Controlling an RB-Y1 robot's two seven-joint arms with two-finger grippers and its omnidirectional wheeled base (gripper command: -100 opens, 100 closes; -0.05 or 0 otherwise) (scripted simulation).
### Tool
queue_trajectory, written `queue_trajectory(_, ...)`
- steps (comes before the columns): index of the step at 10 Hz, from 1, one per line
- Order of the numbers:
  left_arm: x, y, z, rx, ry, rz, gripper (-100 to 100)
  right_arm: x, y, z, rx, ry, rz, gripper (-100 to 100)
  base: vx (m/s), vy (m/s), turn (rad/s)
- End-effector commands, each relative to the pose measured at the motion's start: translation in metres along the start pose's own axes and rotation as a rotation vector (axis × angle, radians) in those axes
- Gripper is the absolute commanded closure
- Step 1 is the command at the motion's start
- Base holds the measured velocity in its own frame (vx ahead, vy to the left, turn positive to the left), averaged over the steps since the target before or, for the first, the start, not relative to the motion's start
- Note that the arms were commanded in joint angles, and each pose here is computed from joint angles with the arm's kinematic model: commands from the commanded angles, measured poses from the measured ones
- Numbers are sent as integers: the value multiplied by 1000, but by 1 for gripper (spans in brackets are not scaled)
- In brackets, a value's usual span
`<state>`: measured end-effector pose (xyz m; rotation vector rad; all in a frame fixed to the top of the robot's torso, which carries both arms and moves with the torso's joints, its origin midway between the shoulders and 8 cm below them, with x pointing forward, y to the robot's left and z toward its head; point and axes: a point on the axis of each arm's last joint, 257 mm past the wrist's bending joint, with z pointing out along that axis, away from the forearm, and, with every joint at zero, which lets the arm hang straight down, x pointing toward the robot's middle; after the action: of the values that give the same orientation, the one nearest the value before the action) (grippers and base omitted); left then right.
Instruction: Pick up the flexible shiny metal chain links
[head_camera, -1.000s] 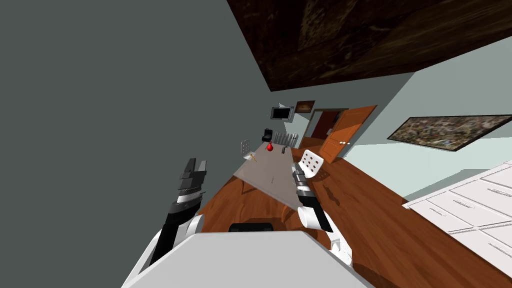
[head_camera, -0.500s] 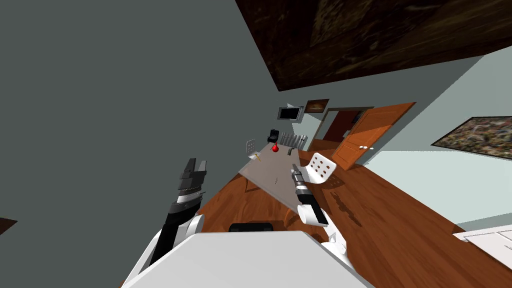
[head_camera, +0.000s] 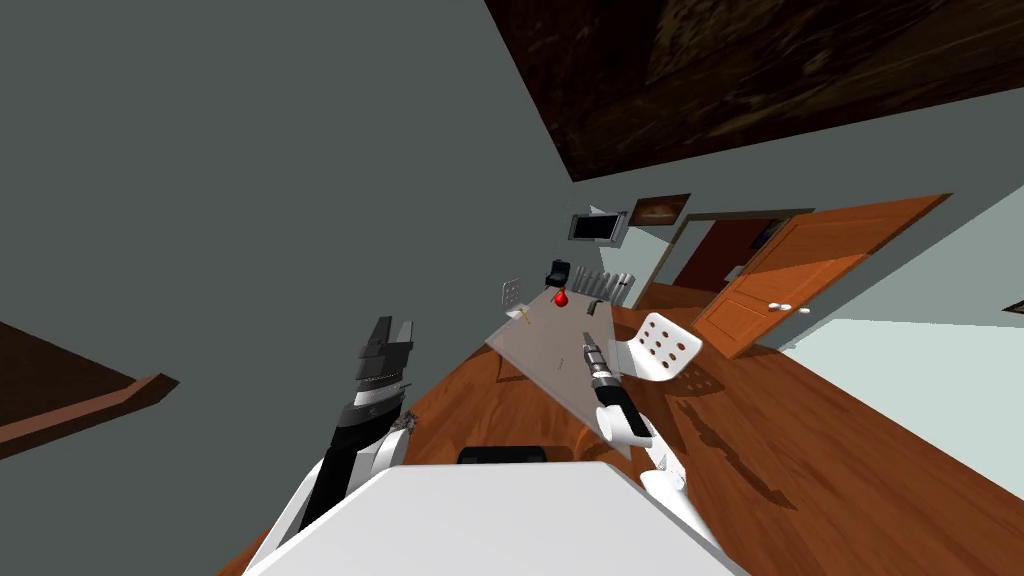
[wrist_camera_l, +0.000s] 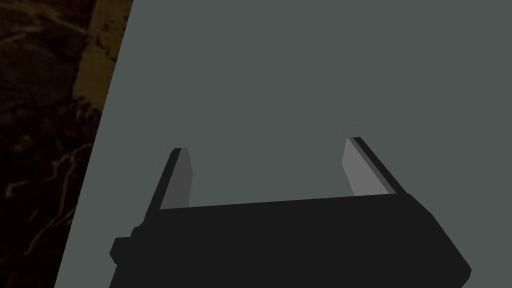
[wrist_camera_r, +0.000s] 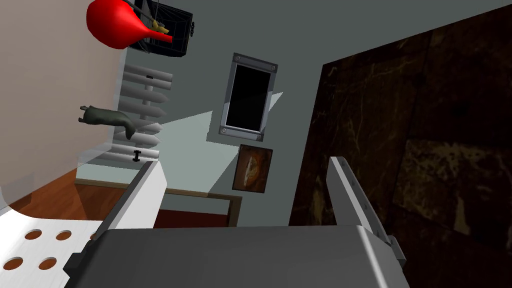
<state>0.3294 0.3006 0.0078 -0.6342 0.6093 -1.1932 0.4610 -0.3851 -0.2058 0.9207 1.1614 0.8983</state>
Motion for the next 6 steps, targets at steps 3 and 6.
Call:
queue_trajectory(3,0,0,0,0,0,0,0,2,-43,2,107,17,-22,-100,-23,22,104)
queue_trajectory(6,0,0,0,0,0,0,0,1,-70,3,174,28,-36,-100,-27,30,93)
